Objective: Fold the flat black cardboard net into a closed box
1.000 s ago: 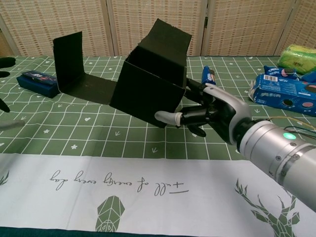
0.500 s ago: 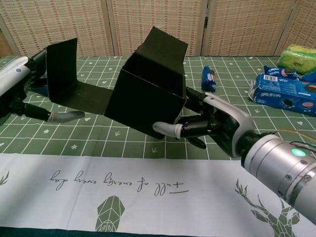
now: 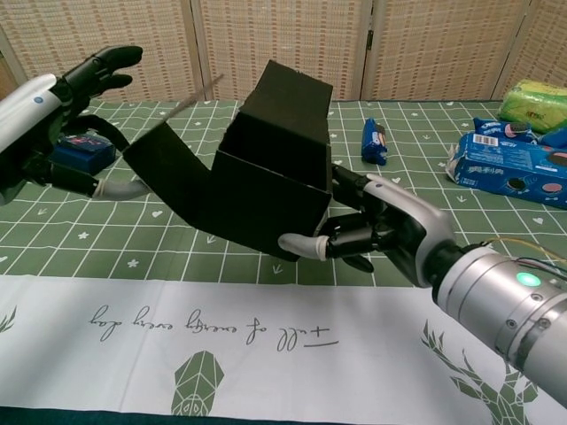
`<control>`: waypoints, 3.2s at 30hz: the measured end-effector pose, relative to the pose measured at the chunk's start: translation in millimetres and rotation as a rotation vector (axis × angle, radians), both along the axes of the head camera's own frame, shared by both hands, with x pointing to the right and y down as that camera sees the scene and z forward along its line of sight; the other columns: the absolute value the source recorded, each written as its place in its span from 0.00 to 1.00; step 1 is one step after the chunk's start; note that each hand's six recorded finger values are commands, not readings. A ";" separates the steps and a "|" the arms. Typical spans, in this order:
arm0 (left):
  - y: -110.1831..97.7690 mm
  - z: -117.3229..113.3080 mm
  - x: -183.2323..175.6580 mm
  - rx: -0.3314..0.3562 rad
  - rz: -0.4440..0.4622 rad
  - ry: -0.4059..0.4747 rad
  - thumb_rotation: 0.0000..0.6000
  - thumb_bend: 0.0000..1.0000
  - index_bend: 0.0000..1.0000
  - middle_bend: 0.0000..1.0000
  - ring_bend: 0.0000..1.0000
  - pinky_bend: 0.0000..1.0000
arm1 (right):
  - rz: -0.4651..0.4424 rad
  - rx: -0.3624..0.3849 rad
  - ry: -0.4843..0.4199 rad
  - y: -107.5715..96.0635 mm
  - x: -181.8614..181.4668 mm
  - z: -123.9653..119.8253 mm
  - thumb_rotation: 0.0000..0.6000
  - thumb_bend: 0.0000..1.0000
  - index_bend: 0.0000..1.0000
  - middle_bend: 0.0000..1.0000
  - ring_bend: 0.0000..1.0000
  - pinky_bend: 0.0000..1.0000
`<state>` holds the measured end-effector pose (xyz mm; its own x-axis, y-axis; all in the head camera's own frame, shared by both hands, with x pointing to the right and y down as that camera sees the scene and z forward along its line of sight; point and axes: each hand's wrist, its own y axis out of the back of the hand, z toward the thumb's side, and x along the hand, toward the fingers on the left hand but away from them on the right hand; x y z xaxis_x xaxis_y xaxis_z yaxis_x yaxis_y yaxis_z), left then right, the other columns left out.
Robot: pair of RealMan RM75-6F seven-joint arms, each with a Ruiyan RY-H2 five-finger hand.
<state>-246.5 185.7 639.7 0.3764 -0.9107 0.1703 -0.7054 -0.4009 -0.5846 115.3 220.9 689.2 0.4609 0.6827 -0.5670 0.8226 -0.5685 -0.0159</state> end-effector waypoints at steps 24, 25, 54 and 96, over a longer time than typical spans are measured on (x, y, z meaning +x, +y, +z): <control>9.8 38.7 25.9 0.149 0.247 -0.062 1.00 0.11 0.41 0.28 0.35 0.54 | -0.149 0.019 0.155 3.3 -9.4 31.1 1.00 0.54 0.23 0.33 0.65 0.89; 11.2 40.4 27.0 0.155 0.259 -0.066 1.00 0.11 0.41 0.28 0.35 0.54 | -0.154 0.020 0.161 3.7 -9.5 32.6 1.00 0.54 0.23 0.33 0.65 0.89; 38.2 60.0 47.3 0.299 0.452 -0.147 1.00 0.11 0.40 0.31 0.52 0.56 | -0.270 0.102 0.241 15.7 -5.0 53.5 1.00 0.54 0.23 0.32 0.65 0.89; 37.7 68.3 47.2 0.202 0.503 -0.122 1.00 0.11 0.41 0.34 0.57 0.56 | -0.335 0.153 0.255 11.4 -6.0 51.9 1.00 0.57 0.23 0.31 0.65 0.89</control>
<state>-199.3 223.4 708.0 0.7618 -0.6428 0.0802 -0.3783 -0.5420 -0.7504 109.3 232.3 741.1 0.5295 0.6040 -0.5956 0.5519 -0.7785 -0.2989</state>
